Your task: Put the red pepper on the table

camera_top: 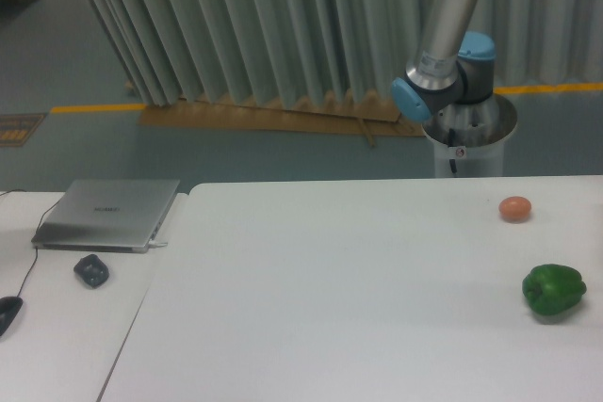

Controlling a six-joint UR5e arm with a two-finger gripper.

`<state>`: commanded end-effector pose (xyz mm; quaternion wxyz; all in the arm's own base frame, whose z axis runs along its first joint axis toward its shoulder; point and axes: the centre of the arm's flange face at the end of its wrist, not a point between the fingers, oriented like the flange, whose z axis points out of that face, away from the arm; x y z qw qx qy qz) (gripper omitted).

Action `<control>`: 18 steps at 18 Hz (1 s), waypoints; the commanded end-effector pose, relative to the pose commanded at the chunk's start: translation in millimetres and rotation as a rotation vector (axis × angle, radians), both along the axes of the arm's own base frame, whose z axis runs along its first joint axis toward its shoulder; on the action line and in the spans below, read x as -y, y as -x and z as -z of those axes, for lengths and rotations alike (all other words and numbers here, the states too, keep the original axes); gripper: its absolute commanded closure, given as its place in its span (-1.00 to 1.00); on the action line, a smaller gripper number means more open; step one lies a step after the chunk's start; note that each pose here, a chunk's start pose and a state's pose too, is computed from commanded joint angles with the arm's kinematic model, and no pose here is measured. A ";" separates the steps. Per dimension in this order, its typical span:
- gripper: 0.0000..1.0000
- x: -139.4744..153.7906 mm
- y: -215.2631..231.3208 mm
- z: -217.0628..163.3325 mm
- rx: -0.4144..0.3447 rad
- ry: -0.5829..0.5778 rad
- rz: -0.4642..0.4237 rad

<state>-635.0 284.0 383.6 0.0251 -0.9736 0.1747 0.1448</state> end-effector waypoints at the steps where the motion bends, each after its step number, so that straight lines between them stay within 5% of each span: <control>1: -1.00 0.6 7.5 2.8 -0.007 0.000 -0.002; 4: -1.00 5.4 28.0 8.4 -0.064 -0.008 -0.016; 9: -1.00 7.1 48.4 75.5 0.001 0.009 -0.026; 18: -1.00 10.0 55.0 85.7 0.015 0.009 -0.104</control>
